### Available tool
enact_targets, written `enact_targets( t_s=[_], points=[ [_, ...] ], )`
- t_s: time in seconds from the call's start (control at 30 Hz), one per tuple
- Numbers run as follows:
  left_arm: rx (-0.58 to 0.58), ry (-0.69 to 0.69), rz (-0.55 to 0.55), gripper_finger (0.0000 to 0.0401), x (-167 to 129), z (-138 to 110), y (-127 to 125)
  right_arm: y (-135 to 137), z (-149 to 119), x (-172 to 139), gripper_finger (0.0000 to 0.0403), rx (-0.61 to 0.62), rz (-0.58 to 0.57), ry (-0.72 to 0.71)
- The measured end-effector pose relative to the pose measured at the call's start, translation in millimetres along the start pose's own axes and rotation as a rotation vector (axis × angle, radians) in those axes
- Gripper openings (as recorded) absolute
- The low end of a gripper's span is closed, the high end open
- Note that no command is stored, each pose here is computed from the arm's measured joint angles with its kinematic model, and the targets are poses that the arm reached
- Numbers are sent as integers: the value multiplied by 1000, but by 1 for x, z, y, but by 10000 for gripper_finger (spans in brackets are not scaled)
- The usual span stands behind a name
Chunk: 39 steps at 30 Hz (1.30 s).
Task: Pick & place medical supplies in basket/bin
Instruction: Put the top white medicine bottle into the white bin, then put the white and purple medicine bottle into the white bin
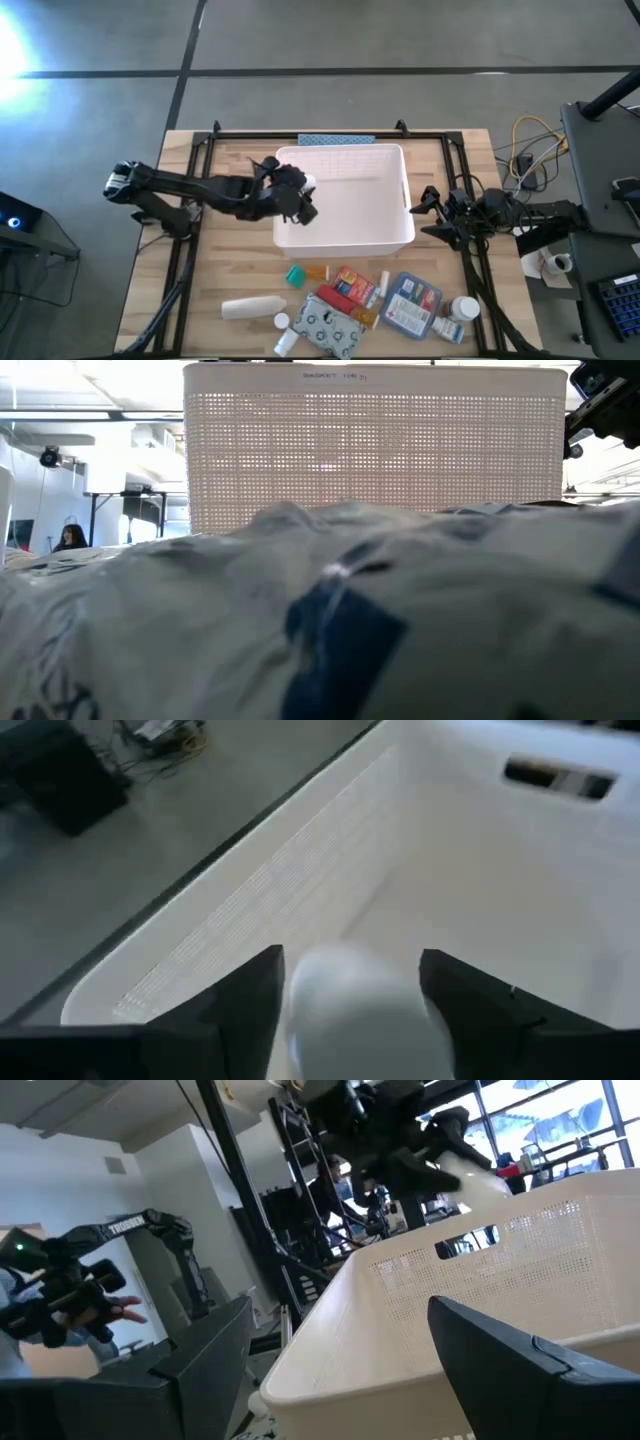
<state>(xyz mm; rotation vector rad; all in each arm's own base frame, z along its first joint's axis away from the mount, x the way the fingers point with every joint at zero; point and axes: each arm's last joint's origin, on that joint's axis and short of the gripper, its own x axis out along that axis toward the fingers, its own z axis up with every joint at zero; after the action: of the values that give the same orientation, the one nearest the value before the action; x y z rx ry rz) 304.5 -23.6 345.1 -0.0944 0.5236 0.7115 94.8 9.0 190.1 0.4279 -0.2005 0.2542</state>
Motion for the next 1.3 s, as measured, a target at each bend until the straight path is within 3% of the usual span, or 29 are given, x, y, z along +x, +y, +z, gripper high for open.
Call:
enact_targets(
  t_s=[0.3, 0.57, 0.77, 0.87, 0.93, 1.1, 1.23, 1.3],
  points=[
    [8, -20, -19, 285, 4, -5, -4, 0, 0, 0, 293, 0, 0, 1],
    [-87, -157, -176, 292, -52, 39, -15, 0, 0, 0, 293, 0, 0, 1],
    [-148, -219, -243, 292, -77, 62, -13, 0, 0, 0, 293, -2, -4, -2],
    [-167, -228, -273, 292, -85, 66, -14, -4, 4, 0, 293, -56, -167, -91],
    [-169, -232, -287, 292, -89, 67, -15, -7, 10, -2, 293, 48, -288, -214],
    [-158, -225, -305, 292, -91, 64, -18, -11, 23, -9, 293, 442, -497, -606],
    [-184, -212, -301, 293, -88, 60, -20, -13, 26, -13, 293, 748, -489, -818],
    [-184, -205, -299, 293, -87, 59, -20, -13, 25, -13, 293, 808, -470, -838]
  ],
)
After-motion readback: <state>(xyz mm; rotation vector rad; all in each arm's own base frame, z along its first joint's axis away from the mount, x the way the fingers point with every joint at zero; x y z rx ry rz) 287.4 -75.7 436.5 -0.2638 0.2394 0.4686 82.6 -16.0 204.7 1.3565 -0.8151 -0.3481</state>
